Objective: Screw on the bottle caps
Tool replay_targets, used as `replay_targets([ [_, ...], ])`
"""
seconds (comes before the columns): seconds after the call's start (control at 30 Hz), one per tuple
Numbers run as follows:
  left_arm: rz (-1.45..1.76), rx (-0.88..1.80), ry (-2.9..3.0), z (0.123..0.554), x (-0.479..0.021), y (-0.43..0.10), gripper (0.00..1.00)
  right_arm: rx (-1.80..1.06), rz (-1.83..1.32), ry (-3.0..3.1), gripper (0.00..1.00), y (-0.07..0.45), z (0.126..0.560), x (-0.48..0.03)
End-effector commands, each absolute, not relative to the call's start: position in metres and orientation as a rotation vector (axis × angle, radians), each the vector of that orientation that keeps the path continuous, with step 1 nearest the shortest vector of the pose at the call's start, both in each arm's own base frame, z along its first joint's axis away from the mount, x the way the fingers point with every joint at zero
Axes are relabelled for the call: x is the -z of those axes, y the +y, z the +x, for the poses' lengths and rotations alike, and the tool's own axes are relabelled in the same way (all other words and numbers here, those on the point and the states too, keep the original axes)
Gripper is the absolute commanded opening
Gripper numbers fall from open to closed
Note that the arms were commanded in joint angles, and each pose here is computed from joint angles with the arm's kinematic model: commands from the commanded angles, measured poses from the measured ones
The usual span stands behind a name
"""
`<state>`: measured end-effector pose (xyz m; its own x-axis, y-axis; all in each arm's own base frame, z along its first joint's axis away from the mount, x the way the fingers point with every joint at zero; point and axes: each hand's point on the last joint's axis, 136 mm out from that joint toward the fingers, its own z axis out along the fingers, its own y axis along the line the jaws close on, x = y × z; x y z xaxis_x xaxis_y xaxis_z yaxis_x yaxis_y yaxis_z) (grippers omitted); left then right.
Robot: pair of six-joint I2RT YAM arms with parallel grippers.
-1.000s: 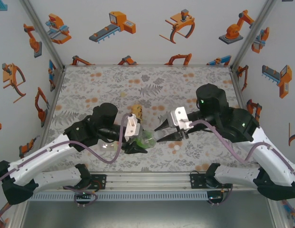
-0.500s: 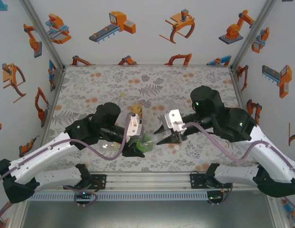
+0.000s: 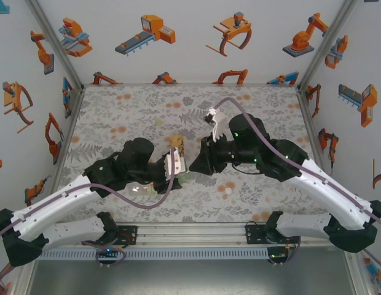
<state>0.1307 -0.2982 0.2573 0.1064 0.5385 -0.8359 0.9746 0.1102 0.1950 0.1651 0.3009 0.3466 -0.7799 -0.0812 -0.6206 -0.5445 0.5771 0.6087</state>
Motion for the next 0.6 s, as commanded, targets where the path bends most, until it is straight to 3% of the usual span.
replay_targets([
  [0.0, 1.360, 0.575, 1.345, 0.158, -0.311, -0.317, 0.00, -1.184, 0.216, 2.509, 0.00, 0.290, 0.183, -0.301],
  [0.1, 1.349, 0.567, 1.319, 0.160, -0.313, -0.319, 0.00, -1.250, 0.318, 2.476, 0.00, 0.293, 0.189, -0.294],
  [0.27, 1.412, 0.577, 1.342, 0.157, -0.305, -0.322, 0.00, -1.166, 0.224, 2.465, 0.02, 0.288, 0.192, -0.304],
  [0.33, 1.430, 0.586, 1.348, 0.154, -0.302, -0.322, 0.00, -1.168, 0.132, 2.435, 0.25, 0.291, 0.192, -0.316],
  [0.43, 1.442, 0.617, 1.353, 0.149, -0.299, -0.321, 0.00, -1.145, -0.104, 2.325, 0.44, 0.292, 0.191, -0.349],
  [0.57, 1.467, 0.708, 1.321, 0.132, -0.302, -0.320, 0.00, -1.146, -0.456, 2.111, 0.56, 0.291, 0.175, -0.396],
])
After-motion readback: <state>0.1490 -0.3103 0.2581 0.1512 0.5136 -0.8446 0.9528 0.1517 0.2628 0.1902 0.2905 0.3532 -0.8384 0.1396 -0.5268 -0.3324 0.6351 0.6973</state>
